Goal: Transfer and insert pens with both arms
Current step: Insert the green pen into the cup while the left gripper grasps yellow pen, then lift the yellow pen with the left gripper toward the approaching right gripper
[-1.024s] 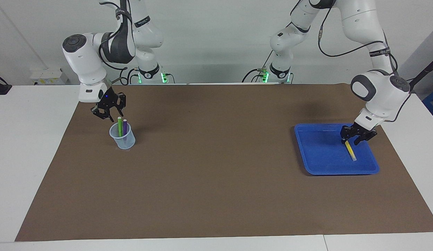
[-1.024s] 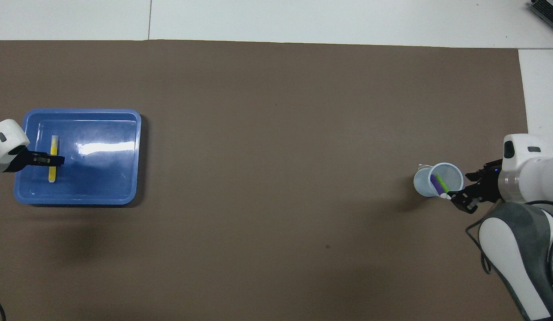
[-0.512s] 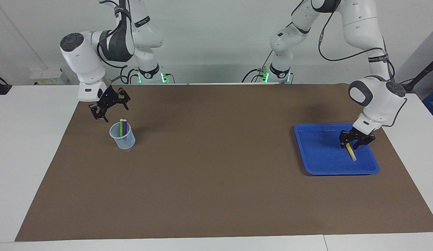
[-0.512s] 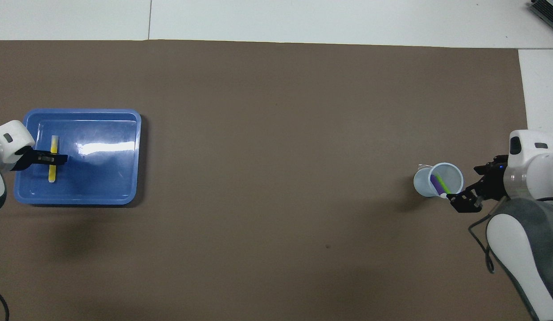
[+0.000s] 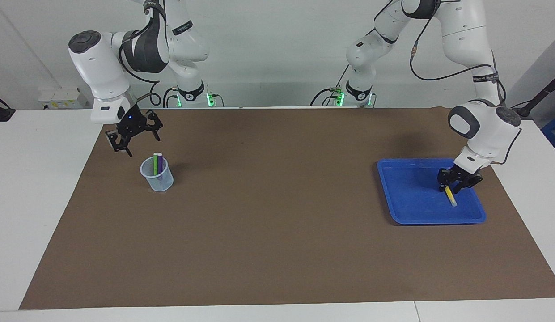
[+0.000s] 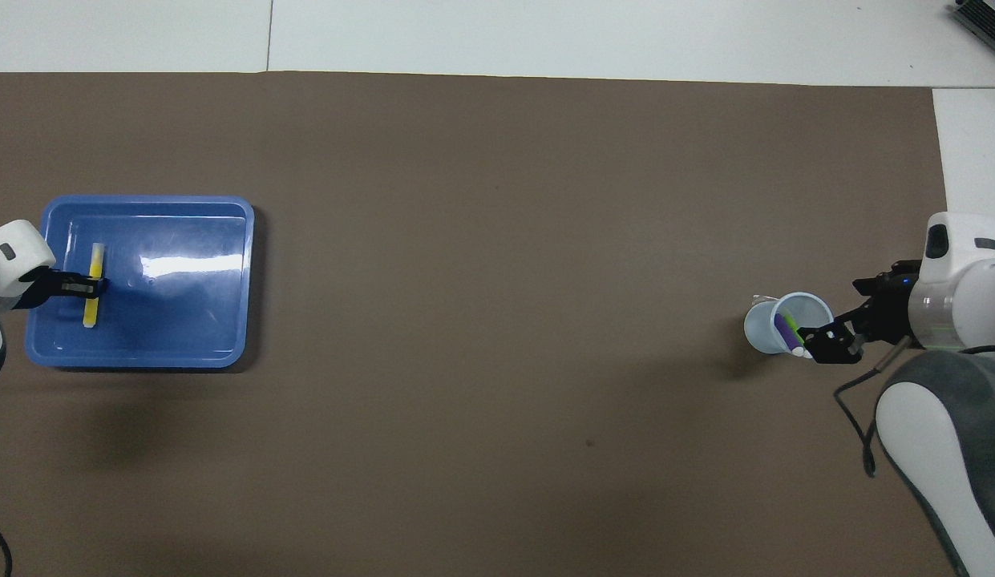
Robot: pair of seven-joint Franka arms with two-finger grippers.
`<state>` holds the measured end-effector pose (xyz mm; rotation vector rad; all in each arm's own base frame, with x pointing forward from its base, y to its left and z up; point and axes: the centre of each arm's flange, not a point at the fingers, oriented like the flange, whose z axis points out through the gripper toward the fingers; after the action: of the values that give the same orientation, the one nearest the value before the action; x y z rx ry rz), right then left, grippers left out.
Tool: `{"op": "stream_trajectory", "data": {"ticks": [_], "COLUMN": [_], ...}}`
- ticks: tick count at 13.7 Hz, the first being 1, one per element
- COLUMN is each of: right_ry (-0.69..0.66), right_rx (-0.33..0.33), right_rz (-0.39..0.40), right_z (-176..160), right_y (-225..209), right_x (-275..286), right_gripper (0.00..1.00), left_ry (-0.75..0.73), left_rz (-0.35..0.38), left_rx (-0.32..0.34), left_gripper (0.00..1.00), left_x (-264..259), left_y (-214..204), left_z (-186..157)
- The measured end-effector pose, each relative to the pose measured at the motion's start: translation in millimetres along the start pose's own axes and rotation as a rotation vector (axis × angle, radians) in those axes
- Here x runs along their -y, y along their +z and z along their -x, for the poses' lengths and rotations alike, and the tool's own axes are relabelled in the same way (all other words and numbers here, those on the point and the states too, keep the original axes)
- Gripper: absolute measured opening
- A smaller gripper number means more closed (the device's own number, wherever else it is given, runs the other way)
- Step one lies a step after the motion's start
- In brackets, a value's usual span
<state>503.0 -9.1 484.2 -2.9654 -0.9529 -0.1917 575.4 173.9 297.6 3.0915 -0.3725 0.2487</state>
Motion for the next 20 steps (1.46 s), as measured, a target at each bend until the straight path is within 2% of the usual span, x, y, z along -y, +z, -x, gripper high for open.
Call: {"op": "stream_trajectory", "data": {"ticks": [5, 8, 9, 12, 14, 16, 18, 20], "right_ry": [0.208, 0.38, 0.419, 0.514, 0.569, 0.644, 0.721, 0.799], "right_rx": [-0.058, -0.095, -0.1, -0.099, -0.102, -0.132, -0.15, -0.136], "right_rz": [-0.07, -0.209, -0.245, -0.279, -0.307, -0.341, -0.408, -0.474], "right_z": [-37, -45, -47, -61, -78, -101, -120, -132], "right_y": [-7, -9, -13, -20, -25, -34, -40, -43], "right_x": [36, 47, 50, 68, 92, 117, 142, 163], "right_gripper": [1.0, 1.0, 1.0, 1.0, 1.0, 1.0, 1.0, 1.0], "left_ry": [-0.012, -0.141, -0.176, -0.252, -0.329, -0.419, -0.508, -0.573], "left_rz": [0.017, 0.044, 0.052, 0.063, 0.052, 0.039, 0.029, 0.017], "left_rx": [0.027, 0.076, 0.096, 0.158, 0.191, 0.215, 0.235, 0.257], "left_gripper": [0.17, 0.17, 0.17, 0.17, 0.17, 0.17, 0.17, 0.17], "left_x": [3, -9, -17, -45, -76, -104, -129, -153], "left_y": [-3, -10, -16, -45, -66, -79, -87, -96], "left_z": [-1, -13, -20, -39, -50, -56, -63, -68]}}
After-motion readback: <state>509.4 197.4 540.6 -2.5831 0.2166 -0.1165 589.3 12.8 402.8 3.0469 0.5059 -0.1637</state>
